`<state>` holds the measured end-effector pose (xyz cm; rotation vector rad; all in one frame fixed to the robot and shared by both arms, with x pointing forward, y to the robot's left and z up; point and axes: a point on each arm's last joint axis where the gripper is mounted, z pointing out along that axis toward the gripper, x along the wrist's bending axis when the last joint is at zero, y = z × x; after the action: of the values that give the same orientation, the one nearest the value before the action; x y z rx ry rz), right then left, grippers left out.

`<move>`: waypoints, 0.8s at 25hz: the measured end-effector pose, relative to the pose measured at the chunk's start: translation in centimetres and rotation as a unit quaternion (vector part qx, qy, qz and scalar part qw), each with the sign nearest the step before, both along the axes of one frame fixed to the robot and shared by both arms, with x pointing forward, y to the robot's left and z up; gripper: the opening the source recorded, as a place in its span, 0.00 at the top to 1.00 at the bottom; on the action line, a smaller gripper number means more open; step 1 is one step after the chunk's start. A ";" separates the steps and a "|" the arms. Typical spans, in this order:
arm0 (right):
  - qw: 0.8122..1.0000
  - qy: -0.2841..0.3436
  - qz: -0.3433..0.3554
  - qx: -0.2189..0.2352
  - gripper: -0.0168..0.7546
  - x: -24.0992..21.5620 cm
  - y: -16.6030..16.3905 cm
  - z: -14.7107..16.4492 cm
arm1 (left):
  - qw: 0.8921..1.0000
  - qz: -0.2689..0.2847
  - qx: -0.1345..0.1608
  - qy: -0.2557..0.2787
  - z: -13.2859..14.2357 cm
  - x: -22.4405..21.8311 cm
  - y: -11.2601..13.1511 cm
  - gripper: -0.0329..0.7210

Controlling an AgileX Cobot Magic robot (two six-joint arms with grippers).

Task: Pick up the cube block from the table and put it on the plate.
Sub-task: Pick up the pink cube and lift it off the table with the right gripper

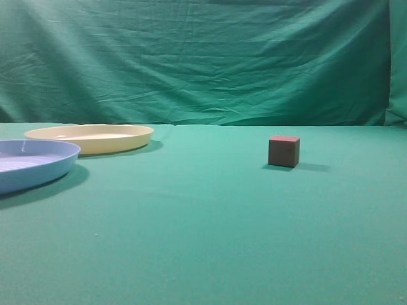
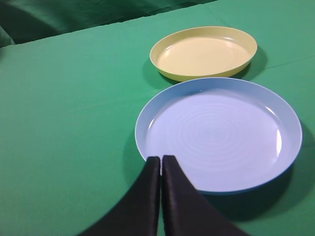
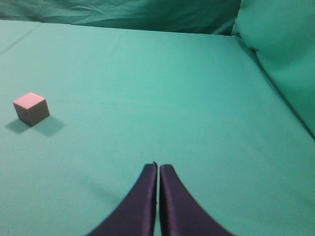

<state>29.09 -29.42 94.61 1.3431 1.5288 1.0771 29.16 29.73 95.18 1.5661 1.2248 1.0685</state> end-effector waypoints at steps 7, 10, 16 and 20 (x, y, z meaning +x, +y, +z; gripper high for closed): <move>0.999 -0.033 -0.001 0.038 0.98 0.2 0.2 0.6 | 1.000 0.000 0.000 0.000 0.0 0.0 0.0 0.96; 0.989 -0.107 -0.005 0.106 0.98 0.4 0.3 2.1 | 1.000 0.000 0.000 0.000 0.0 0.0 0.0 0.96; 0.988 -0.093 0.030 0.119 0.98 0.2 0.8 5.1 | 1.000 0.000 0.000 0.000 0.0 0.0 0.0 0.96; 0.994 0.003 0.052 0.099 0.98 2.1 1.5 7.8 | 1.000 0.000 0.000 0.000 0.0 0.0 0.0 0.96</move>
<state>31.15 -27.91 102.40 1.4122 1.5429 1.3194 29.16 29.73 95.18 1.5661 1.2248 1.0685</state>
